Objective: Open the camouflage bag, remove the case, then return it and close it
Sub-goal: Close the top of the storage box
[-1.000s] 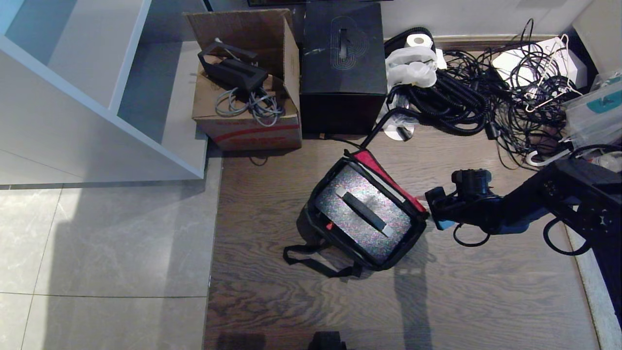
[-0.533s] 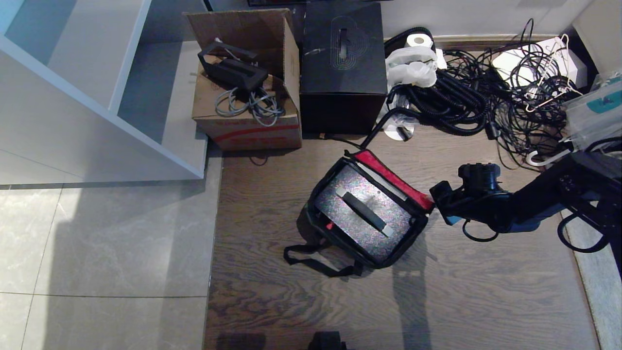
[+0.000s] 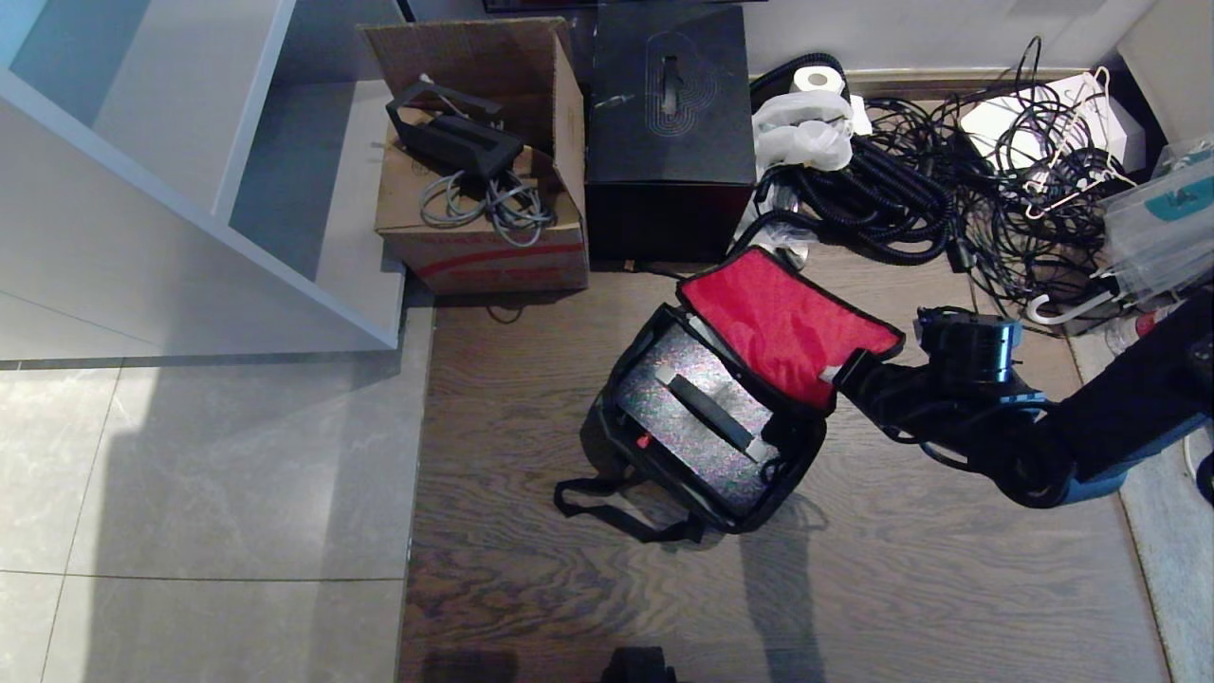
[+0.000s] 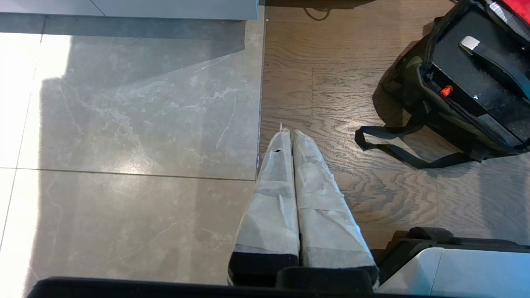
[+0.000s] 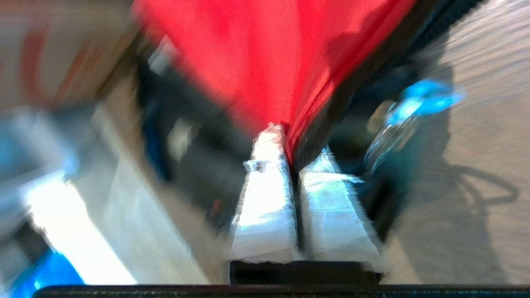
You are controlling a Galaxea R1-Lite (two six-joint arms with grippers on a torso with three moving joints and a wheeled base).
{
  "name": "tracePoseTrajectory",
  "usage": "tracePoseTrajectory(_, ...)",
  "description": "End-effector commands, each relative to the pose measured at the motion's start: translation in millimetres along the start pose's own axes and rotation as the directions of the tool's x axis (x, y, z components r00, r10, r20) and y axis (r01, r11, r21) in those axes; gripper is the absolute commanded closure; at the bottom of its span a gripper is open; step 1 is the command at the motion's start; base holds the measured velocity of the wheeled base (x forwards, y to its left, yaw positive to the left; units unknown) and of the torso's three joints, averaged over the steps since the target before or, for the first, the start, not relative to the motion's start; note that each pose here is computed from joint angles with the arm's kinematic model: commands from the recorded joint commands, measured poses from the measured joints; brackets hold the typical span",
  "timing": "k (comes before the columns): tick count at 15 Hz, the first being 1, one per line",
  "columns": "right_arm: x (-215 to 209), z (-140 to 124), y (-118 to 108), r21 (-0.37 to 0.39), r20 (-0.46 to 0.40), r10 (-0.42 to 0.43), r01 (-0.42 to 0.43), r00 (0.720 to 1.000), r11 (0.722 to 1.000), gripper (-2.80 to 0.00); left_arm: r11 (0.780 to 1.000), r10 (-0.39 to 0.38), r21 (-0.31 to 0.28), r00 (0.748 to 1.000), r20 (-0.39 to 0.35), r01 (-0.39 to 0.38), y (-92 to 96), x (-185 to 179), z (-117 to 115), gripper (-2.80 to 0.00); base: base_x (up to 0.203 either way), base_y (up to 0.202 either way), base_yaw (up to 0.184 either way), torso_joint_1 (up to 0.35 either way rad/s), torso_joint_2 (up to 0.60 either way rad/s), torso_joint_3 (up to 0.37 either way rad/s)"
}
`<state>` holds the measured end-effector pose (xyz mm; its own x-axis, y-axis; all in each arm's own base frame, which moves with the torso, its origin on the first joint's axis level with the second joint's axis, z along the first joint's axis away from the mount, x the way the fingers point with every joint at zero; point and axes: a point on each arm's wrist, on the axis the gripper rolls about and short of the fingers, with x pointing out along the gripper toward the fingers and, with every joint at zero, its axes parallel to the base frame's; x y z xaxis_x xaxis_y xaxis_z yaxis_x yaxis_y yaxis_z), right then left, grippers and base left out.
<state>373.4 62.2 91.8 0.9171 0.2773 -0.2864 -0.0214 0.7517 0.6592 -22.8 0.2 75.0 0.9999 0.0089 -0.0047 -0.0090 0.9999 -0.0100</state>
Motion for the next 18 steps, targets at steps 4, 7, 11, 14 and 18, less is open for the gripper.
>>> tracePoseTrajectory(4,-29.0,-28.0,46.3,-0.058,-0.002,0.137,-0.137,0.991,0.989,-2.8,1.0,0.0,-0.001,1.0,0.0,0.0,0.0,0.0,0.0,0.0,0.0,0.0,0.0,0.0,0.0,0.0)
tracePoseTrajectory(7,-42.2,-48.7,47.9,-0.004,-0.074,0.122,-0.123,0.99,0.992,-2.8,1.0,0.0,-0.001,1.0,0.0,0.0,0.0,0.0,0.0,0.0,0.0,0.0,0.0,0.0,0.0,0.0)
tracePoseTrajectory(11,-86.5,-101.9,64.0,0.035,-0.25,0.103,-0.097,0.963,0.995,-2.8,1.0,0.0,-0.001,1.0,0.0,0.0,0.0,0.0,0.0,0.0,0.0,0.0,0.0,0.0,0.0,0.0)
tracePoseTrajectory(14,-116.4,-92.5,78.5,0.064,-0.275,0.182,-0.171,0.944,0.983,-2.8,1.0,0.0,-0.001,1.0,0.0,0.0,0.0,0.0,0.0,0.0,0.0,0.0,0.0,0.0,0.0,0.0)
tracePoseTrajectory(18,-159.7,-73.1,83.2,0.079,-0.245,0.279,-0.268,0.929,0.96,-2.8,1.0,0.0,-0.001,1.0,0.0,0.0,0.0,0.0,0.0,0.0,0.0,0.0,0.0,0.0,0.0,0.0)
